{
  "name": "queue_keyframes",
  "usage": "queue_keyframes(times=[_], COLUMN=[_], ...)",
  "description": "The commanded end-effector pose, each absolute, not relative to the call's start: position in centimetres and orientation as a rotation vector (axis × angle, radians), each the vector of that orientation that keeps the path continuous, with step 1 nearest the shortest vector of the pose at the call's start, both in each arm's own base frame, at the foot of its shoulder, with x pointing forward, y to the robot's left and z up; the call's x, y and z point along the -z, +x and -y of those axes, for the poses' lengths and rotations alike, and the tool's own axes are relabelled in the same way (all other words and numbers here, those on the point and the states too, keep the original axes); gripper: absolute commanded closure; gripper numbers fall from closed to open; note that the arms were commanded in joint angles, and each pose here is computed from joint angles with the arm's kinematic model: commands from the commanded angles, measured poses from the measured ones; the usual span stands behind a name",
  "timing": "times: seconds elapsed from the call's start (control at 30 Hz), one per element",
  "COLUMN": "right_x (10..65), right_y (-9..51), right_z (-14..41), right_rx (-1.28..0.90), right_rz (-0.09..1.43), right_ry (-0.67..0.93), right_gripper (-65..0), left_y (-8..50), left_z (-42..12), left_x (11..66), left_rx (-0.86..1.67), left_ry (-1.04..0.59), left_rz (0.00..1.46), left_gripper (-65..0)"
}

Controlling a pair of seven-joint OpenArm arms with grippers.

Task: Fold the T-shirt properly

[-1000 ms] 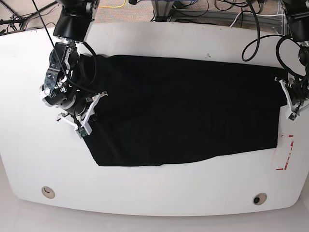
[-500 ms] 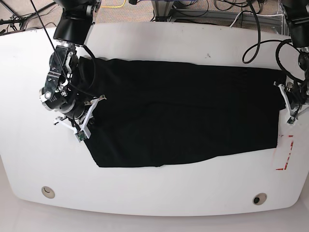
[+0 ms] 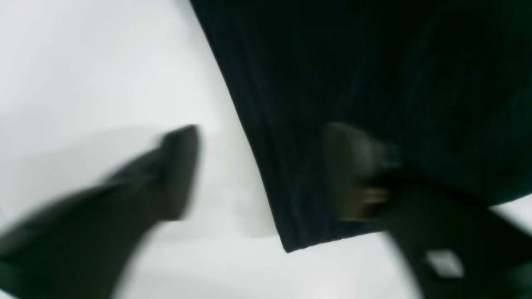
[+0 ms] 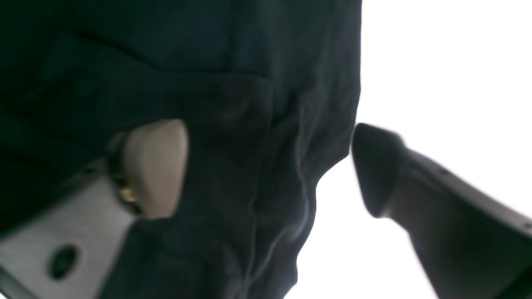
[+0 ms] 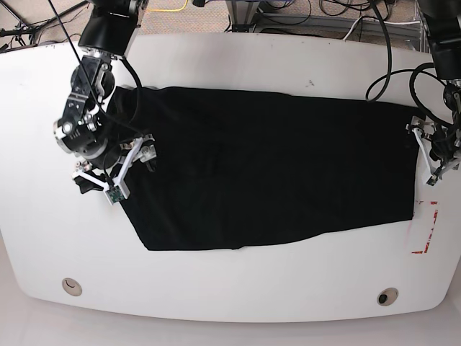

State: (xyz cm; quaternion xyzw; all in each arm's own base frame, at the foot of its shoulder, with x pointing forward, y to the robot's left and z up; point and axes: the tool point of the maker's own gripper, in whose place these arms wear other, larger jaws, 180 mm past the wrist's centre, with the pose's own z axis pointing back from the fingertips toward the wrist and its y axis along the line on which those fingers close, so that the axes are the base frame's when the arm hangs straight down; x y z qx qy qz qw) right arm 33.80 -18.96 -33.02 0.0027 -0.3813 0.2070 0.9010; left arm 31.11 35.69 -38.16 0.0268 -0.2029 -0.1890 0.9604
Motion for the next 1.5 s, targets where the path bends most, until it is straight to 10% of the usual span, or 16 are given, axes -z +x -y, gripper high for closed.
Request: queue_keyframes(times=[0.0,0.53,0.73,1.47], right_x=[30.6,34.9,36.6,40.4], right_y=[33.8,24.6,22.0,20.9], right_z=[19.8,24.6,25.2,23.8], right_rx=[-0.412,-0.190,-0.126,-0.069], right_rz=[0.865,0.719,0.664,0.582], right_ry=[-0.036,-0.081,-0.073,0.026], right_gripper=[-65.0,-64.5,-51.8,-45.3], left_y=[32.3,30.8,28.9,26.3], left_z=[-36.6,-42.0,-43.2,-35.5], left_x=[36.3,33.2,31.8,32.3], left_rx=[0.387,0.219,0.194,0.222], left_ry=[0.085,0.149,0.202,0.145], left_rz=[0.457,0.498,0.537,0.753], left_gripper=[-57.5,-53.6,-53.6,-53.7])
